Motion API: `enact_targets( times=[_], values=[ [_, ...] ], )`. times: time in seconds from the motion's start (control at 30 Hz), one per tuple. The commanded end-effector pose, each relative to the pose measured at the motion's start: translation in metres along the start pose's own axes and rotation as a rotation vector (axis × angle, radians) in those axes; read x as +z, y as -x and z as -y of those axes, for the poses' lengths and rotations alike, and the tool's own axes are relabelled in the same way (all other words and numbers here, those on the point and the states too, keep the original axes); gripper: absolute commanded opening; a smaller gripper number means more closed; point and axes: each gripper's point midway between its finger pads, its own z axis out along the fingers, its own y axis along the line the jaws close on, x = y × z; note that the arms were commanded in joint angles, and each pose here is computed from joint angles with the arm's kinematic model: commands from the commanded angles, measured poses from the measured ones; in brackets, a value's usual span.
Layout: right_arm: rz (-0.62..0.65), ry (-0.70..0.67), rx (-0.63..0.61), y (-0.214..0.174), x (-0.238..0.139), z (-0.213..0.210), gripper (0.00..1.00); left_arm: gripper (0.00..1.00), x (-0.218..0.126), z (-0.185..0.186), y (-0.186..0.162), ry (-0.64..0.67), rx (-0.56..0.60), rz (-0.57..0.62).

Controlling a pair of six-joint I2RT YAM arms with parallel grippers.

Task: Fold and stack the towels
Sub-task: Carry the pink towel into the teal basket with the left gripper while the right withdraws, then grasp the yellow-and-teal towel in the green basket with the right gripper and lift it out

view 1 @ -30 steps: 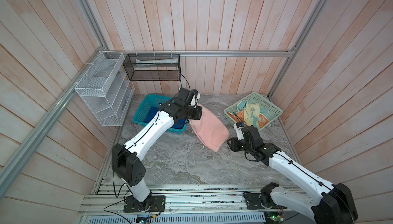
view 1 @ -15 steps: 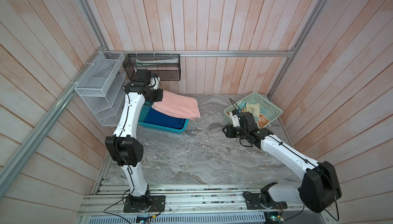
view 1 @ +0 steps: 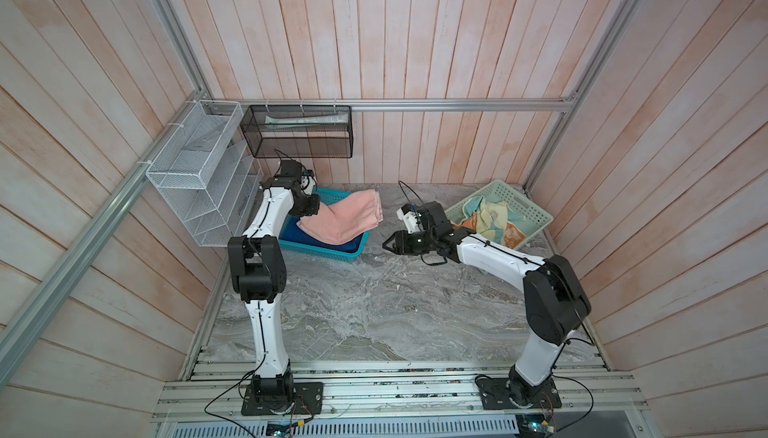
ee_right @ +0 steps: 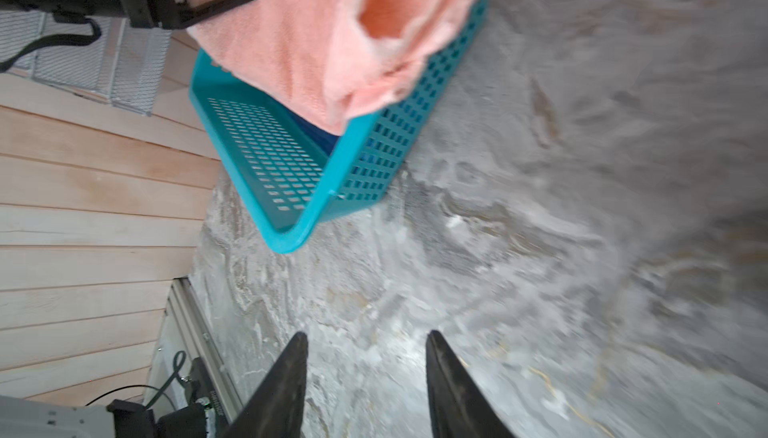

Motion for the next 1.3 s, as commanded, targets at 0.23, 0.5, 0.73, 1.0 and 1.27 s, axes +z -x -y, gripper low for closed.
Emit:
enact_targets(
  times=[0.23, 0.5, 0.73, 1.0, 1.27],
  values=[
    [-0.111, 0.133, 0.091, 0.005, 0.055, -0.022, 0.48, 0.00, 0.019, -0.053, 0.003, 0.238, 0.177, -0.065],
    [-0.096, 0.093, 0.082, 0.012, 0.056, -0.014, 0.47, 0.34, 0.014, -0.086, 0.024, 0.377, 0.197, -0.034],
    [-0.025, 0.017, 0.041, 0.040, 0.027, 0.000, 0.47, 0.64, -0.010, -0.094, 0.040, 0.453, 0.147, 0.024],
    [0.101, -0.253, -0.016, 0.094, -0.064, 0.074, 0.47, 0.63, -0.062, -0.079, 0.059, 0.477, 0.104, 0.150],
    [0.143, -0.677, 0.095, 0.087, -0.193, 0.216, 0.51, 0.55, -0.072, 0.029, 0.067, 0.235, 0.193, 0.254]
  ],
)
